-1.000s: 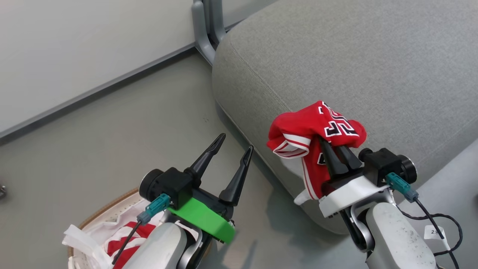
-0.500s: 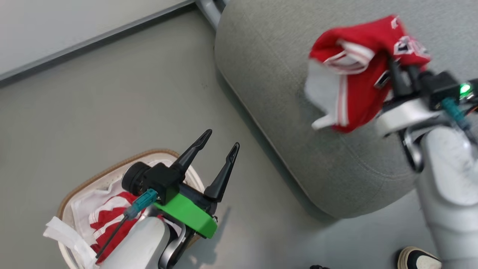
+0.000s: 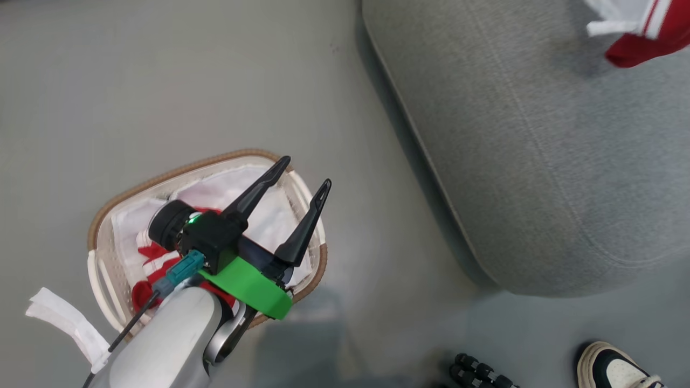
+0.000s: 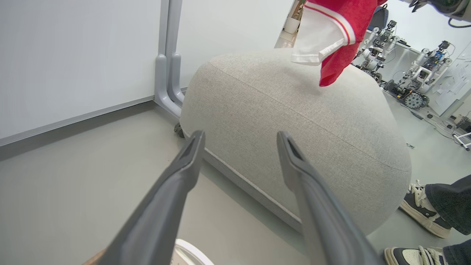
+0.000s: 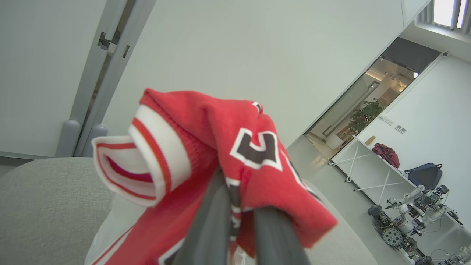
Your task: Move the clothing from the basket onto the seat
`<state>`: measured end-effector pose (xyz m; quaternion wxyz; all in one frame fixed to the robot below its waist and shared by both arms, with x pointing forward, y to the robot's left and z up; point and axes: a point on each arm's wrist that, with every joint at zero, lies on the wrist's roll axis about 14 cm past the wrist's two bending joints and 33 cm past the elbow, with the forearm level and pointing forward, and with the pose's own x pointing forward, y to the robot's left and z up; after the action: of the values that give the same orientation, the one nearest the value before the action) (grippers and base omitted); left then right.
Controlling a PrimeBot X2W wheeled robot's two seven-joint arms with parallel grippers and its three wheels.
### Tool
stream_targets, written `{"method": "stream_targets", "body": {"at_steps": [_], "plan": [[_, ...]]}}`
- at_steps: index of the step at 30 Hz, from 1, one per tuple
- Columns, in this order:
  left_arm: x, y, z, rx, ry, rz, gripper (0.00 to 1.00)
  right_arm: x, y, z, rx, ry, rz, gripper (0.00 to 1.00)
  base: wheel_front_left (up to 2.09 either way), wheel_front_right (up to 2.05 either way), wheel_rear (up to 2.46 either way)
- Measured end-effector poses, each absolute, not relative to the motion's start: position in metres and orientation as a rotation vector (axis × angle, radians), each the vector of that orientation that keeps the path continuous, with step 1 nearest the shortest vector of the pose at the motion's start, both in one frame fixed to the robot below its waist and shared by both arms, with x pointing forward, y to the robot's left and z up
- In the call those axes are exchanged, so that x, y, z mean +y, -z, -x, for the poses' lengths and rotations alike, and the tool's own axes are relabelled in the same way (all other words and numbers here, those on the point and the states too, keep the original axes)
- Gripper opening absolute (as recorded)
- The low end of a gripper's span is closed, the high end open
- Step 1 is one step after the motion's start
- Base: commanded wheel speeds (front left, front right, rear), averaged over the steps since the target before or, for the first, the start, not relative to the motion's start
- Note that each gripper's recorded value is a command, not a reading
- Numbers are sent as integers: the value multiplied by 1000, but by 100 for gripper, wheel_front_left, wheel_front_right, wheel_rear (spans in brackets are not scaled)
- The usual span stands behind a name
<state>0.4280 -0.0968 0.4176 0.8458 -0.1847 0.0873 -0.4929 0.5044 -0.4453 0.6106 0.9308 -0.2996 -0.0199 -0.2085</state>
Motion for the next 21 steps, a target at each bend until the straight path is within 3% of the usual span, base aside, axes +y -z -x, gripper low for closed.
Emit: {"method": "stream_targets", "body": {"at_steps": [4,5,6,7,11,16,21], "plan": [[-85,-402,-435,212,1004,393,100,-461,-590,-517,13,478,591,0,0,0,0],[-81,-398,-437,219,991,393,100,-463,-579,-520,38,484,582,16,0,0,0],[-77,-394,-438,228,976,396,100,-468,-567,-519,63,503,562,44,0,0,0],[-72,-389,-439,240,960,394,100,-472,-554,-516,87,524,539,98,0,0,0],[-59,-379,-444,262,909,395,100,-475,-490,-497,189,584,420,100,0,0,0],[-38,-371,-456,270,829,373,100,-442,-411,-474,320,576,296,100,0,0,0],[-26,-379,-465,243,780,346,100,-416,-390,-451,335,576,213,100,0,0,0]]}}
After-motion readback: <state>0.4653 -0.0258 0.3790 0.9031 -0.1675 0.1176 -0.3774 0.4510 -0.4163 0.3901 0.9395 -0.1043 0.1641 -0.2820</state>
